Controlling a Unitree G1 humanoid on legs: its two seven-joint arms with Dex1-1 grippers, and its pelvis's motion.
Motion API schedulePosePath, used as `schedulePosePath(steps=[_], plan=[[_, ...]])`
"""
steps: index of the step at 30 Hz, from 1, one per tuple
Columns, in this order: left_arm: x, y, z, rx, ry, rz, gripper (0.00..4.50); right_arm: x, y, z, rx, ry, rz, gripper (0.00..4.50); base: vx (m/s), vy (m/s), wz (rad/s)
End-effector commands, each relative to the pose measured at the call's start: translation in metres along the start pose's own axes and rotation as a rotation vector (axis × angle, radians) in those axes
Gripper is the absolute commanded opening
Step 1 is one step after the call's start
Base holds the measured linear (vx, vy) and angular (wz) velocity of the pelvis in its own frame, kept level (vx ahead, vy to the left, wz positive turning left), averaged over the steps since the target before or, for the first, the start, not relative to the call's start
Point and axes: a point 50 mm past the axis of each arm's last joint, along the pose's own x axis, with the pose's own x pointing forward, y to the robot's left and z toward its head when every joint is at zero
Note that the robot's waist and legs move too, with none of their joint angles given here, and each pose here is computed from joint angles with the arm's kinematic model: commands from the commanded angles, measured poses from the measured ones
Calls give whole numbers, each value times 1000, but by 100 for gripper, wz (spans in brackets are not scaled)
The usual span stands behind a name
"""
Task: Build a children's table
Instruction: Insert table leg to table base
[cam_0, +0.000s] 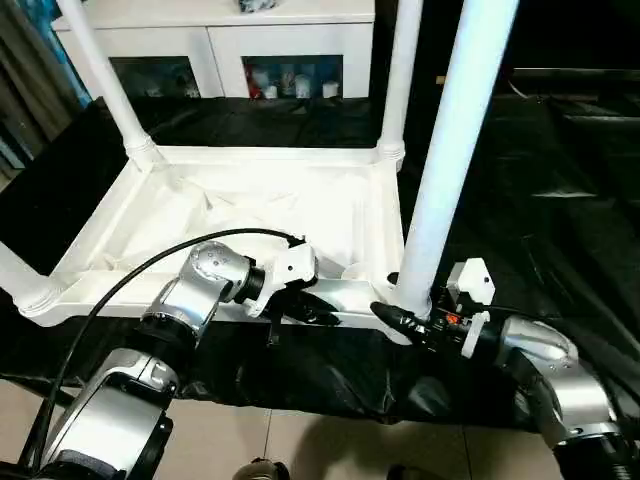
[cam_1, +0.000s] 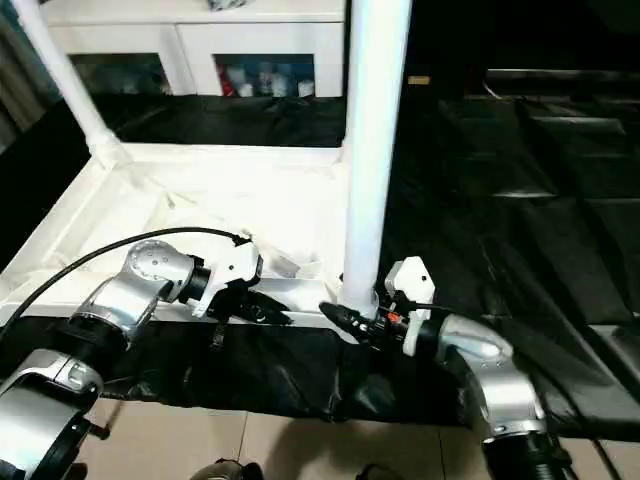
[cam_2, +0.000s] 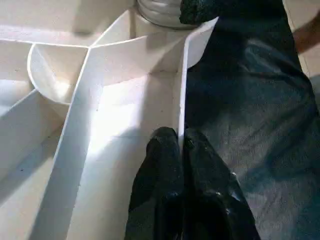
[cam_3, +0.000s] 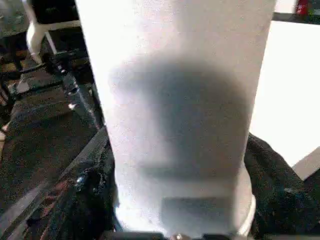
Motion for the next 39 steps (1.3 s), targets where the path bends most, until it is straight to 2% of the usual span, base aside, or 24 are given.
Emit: schedulePosePath(steps=[1, 2, 3, 7, 9, 12, 13, 22, 25, 29, 30, 33, 35, 37, 38, 39], plan=[[-10, 10, 26, 35, -164, 71, 0, 3, 14, -28, 92, 87, 38, 274, 0, 0, 0], [-10, 11, 26, 36, -168, 71, 27, 3, 14, -28, 92, 86, 38, 274, 0, 0, 0], [-17, 12, 33, 31, -232, 66, 55, 3, 15, -29, 88, 85, 38, 274, 0, 0, 0], [-29, 12, 42, -17, -324, 3, 66, 3, 15, -29, 83, 88, 44, 274, 0, 0, 0], [-33, 10, 47, -59, -369, -64, 96, 4, 16, -30, 77, 88, 50, 274, 0, 0, 0], [-33, 9, 51, -67, -397, -80, 96, 4, 16, -30, 74, 88, 56, 274, 0, 0, 0], [-31, 9, 54, -71, -418, -76, 125, 4, 16, -30, 73, 89, 58, 274, 0, 0, 0], [-14, 4, 74, -129, -560, -135, 181, 4, 16, -30, 59, 100, 71, 274, 0, 0, 0], [-8, 5, 79, -131, -571, -110, 209, 4, 15, -30, 53, 106, 75, 274, 0, 0, 0], [-1, 4, 83, -128, -587, -100, 223, 4, 15, -30, 48, 112, 79, 274, 0, 0, 0], [3, 2, 86, -130, -596, -107, 248, 4, 15, -30, 43, 116, 80, 274, 0, 0, 0], [12, -1, 93, -125, -613, -102, 255, 4, 15, -30, 38, 123, 83, 274, 0, 0, 0], [14, -1, 94, -124, -619, -98, 277, 4, 15, -31, 38, 124, 84, 274, 0, 0, 0], [18, -2, 97, -133, -640, -99, 279, 4, 14, -30, 36, 125, 83, 274, 0, 0, 0], [19, -2, 98, -139, -652, -103, 229, 4, 14, -30, 35, 126, 83, 274, 0, 0, 0], [20, -2, 100, -131, -658, -101, 236, 4, 14, -30, 33, 128, 82, 274, 0, 0, 0]])
